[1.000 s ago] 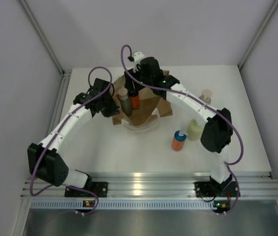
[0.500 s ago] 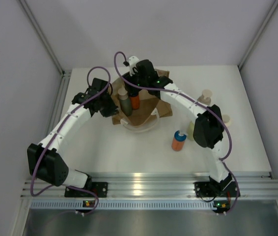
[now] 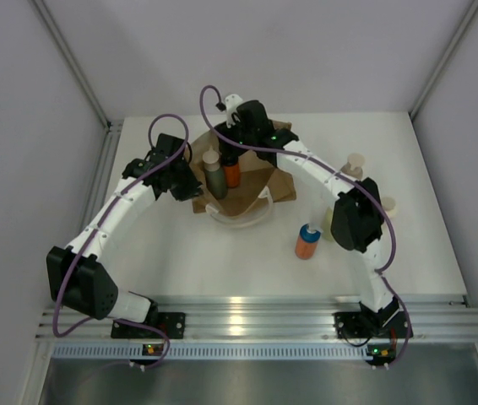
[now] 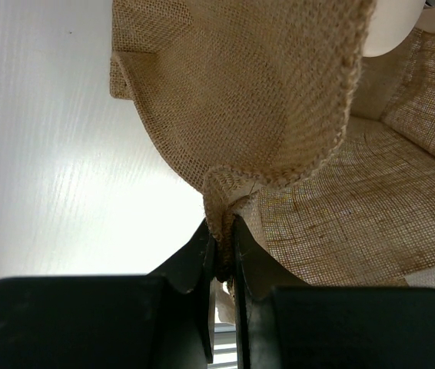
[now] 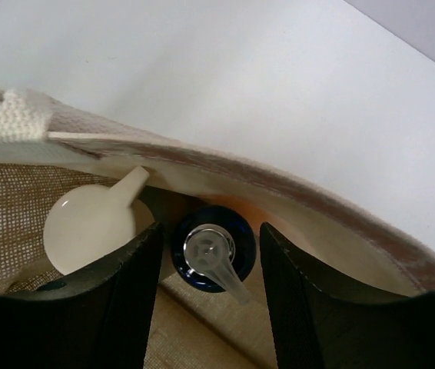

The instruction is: Take the personal care products out of the canvas bag

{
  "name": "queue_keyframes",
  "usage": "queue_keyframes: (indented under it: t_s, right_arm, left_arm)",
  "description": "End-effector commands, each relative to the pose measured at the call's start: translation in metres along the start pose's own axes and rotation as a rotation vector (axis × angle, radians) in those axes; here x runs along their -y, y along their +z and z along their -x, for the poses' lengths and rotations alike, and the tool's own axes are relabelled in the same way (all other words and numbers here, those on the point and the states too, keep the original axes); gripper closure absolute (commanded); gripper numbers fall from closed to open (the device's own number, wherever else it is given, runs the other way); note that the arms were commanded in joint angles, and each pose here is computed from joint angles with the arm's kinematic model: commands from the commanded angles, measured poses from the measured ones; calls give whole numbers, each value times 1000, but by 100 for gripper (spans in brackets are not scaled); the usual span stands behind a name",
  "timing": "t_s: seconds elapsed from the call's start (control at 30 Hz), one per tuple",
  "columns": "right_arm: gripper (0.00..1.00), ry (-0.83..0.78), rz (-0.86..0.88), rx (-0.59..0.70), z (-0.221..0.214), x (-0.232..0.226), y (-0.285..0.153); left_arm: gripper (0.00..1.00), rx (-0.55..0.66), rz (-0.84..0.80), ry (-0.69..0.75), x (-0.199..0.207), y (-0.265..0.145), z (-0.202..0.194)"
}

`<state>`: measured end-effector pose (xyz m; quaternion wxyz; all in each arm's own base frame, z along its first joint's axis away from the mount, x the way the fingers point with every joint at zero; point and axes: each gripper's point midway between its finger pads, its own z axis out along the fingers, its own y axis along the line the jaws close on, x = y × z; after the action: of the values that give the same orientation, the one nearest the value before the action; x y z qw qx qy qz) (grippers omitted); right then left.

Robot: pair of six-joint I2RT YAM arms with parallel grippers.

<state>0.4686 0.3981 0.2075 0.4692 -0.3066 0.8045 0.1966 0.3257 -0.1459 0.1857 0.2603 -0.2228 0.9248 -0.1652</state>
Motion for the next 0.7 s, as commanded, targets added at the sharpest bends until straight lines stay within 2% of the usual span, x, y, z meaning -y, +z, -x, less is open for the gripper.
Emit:
queue_keyframes:
  t_s: [0.0,0.33,0.67]
  right_arm:
    - [48,52,-13,56,21,17,-8]
    - [47,37,48,-24,-17,10,11]
    - [51,27,52,-51,-30,0,20]
  left_arm:
    - [100,-11,83,9,-21,2,-1]
    - [100,-14,85,11,-21,3,1]
    - [100,-18,77,21,-18,4,2]
